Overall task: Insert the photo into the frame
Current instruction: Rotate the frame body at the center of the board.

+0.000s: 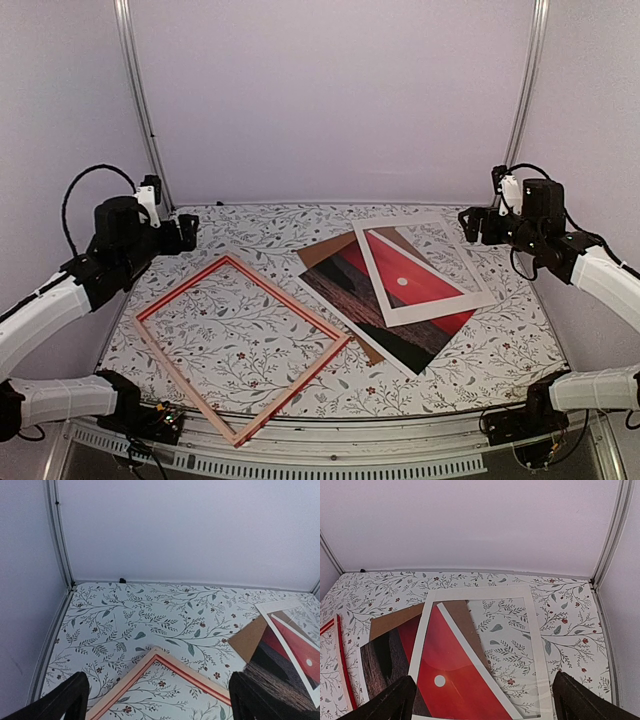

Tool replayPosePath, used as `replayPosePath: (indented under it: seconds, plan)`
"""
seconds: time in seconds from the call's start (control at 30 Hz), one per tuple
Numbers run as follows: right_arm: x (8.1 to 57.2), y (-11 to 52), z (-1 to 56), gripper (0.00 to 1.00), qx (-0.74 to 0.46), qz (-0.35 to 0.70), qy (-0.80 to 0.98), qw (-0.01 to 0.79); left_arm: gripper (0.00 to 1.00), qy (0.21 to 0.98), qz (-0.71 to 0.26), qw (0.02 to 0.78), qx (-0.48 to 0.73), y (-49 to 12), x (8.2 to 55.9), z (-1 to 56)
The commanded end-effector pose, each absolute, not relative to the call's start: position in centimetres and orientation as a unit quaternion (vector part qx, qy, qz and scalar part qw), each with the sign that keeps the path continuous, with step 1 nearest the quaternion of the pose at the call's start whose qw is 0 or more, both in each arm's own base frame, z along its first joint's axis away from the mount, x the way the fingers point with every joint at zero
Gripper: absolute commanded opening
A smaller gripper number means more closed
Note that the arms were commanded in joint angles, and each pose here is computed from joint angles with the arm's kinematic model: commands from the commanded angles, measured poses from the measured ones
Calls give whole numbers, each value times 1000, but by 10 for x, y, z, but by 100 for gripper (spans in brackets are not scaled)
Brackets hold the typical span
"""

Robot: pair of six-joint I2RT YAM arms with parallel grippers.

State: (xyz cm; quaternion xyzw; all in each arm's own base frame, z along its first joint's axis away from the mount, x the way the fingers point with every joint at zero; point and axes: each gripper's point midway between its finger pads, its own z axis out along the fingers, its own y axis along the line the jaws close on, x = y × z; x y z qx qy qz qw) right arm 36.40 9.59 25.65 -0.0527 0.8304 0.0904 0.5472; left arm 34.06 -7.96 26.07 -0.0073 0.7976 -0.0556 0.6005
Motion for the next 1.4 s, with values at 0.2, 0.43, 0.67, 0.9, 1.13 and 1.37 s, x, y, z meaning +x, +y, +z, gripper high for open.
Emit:
replayPosePath:
  seconds: [0.2,0.43,0.67,0.9,1.13,1.37]
  plan:
    - [369,102,255,99,-53,109,831,544,100,882,-28,447,-147,-48,329,191]
    - [367,110,255,99,-61,134,830,539,100,901,-49,329,-277,-9,316,115]
    - [367,118,251,99,-68,156,832,529,100,884,-17,301,-358,19,290,92]
    - [371,126,245,99,-75,172,838,513,100,863,65,210,-456,41,236,64]
    - [372,131,236,99,-79,183,843,499,100,855,34,165,-490,31,217,33]
    - [372,132,234,99,-78,183,845,496,91,858,2,169,-485,26,226,19]
